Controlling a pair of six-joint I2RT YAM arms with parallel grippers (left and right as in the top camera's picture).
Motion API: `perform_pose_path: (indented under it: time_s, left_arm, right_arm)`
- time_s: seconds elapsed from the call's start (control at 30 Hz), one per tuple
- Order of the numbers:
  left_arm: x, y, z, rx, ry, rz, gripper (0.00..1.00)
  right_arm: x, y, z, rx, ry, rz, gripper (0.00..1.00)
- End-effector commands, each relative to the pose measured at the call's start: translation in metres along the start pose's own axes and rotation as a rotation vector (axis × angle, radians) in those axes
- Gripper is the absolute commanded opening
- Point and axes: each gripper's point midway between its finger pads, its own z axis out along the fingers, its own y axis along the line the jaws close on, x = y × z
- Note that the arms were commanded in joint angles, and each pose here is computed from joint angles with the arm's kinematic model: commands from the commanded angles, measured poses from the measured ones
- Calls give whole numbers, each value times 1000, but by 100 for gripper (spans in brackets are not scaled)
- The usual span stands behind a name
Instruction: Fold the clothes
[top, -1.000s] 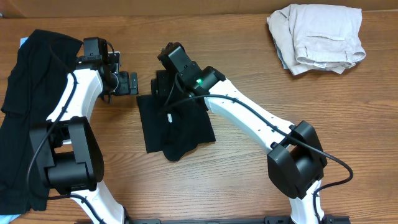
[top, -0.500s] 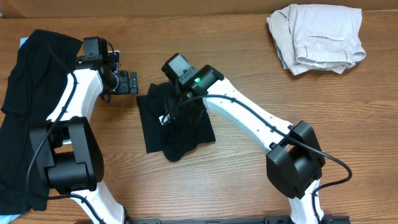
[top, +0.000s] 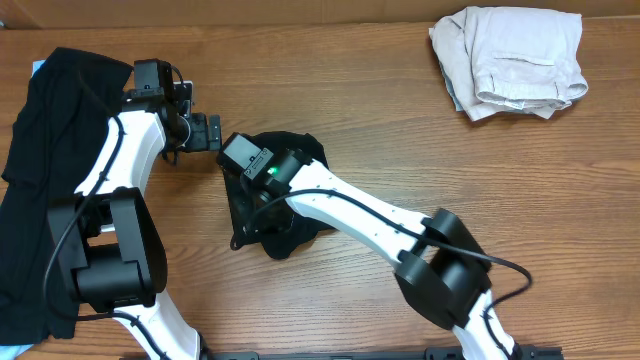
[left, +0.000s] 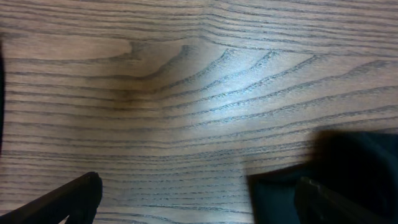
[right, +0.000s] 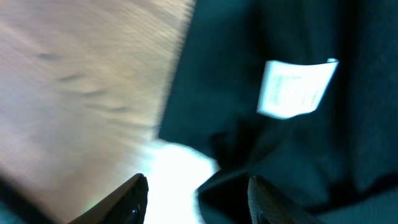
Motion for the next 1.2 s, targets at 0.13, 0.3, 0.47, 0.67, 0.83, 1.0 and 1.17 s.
perform_pose_path:
  time_s: [0.13, 0.3, 0.47, 0.67, 0.83, 1.0, 1.17]
  left_arm:
    - [1, -3, 2, 8, 3, 23, 100]
    - [1, 2, 2, -21, 4, 23, 100]
    - [1, 7, 2, -38, 3, 17, 100]
    - [1, 19, 1, -47, 1, -44, 100]
    - [2, 30, 0, -52, -1, -85, 100]
    - [2, 32, 0, -53, 0, -88, 100]
    - [2, 32, 0, -53, 0, -88, 100]
  right_arm:
    - [-29, -40, 11, 131, -94, 117, 56]
    - [-34, -42, 14, 133, -105, 121, 19]
    - [-33, -37, 14, 110, -101, 117, 4]
    - [-39, -17, -5, 87, -110, 83, 4]
    - [-50, 18, -27, 43, -169, 6, 4]
    - [-35, 32, -9, 34, -125, -42, 4]
    - [-28, 43, -7, 5, -100, -107, 34]
